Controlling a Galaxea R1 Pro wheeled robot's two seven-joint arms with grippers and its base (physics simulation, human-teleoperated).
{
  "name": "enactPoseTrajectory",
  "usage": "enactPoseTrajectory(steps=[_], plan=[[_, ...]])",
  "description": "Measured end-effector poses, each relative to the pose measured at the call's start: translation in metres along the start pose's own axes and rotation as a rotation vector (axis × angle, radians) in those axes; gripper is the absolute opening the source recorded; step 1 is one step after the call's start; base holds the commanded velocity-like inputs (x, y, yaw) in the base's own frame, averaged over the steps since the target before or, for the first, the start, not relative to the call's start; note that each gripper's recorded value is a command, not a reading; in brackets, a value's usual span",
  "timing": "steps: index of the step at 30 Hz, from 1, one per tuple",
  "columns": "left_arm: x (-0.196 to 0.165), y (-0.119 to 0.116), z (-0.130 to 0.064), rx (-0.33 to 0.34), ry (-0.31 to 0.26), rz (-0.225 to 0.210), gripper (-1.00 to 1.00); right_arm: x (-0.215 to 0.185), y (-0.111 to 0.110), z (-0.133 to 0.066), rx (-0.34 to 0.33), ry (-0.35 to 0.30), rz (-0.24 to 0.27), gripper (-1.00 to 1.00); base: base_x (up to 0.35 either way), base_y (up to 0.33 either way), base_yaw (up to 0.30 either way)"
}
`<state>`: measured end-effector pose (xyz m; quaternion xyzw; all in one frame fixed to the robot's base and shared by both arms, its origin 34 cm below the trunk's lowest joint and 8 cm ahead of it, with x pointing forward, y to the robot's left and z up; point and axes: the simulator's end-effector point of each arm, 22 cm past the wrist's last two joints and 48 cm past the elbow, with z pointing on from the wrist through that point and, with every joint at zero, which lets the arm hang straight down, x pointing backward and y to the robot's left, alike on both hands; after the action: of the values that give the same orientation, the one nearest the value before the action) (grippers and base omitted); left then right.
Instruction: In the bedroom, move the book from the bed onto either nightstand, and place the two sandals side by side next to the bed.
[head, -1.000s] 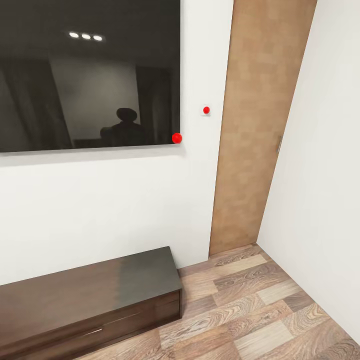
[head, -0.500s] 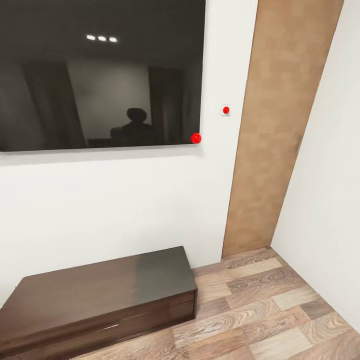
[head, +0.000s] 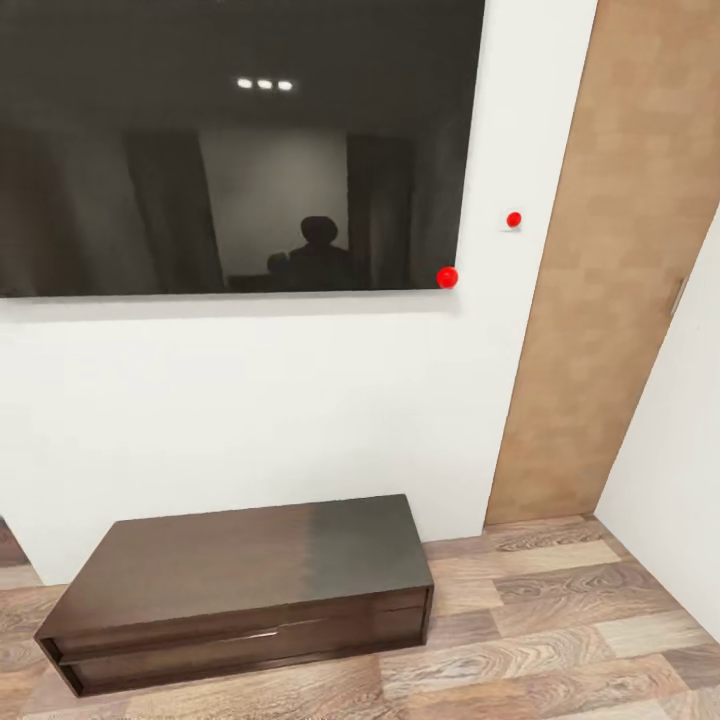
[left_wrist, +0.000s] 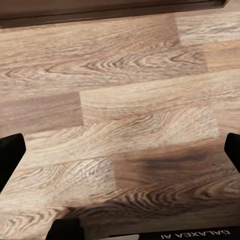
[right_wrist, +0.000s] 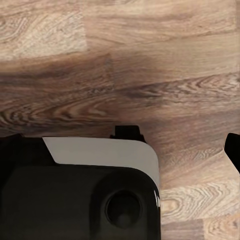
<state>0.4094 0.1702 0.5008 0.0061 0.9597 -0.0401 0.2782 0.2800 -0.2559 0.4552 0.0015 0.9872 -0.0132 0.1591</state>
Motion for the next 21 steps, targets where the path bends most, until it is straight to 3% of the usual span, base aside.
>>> enactPoseTrajectory(steps=[21], plan=[[0.0071,-0.0002,0.0009,0.001,0.017,0.001,1.0,0.0072,0.0009,0.0002,0.0,0.018,-0.001,1.0,0.0,0.0,0.262]])
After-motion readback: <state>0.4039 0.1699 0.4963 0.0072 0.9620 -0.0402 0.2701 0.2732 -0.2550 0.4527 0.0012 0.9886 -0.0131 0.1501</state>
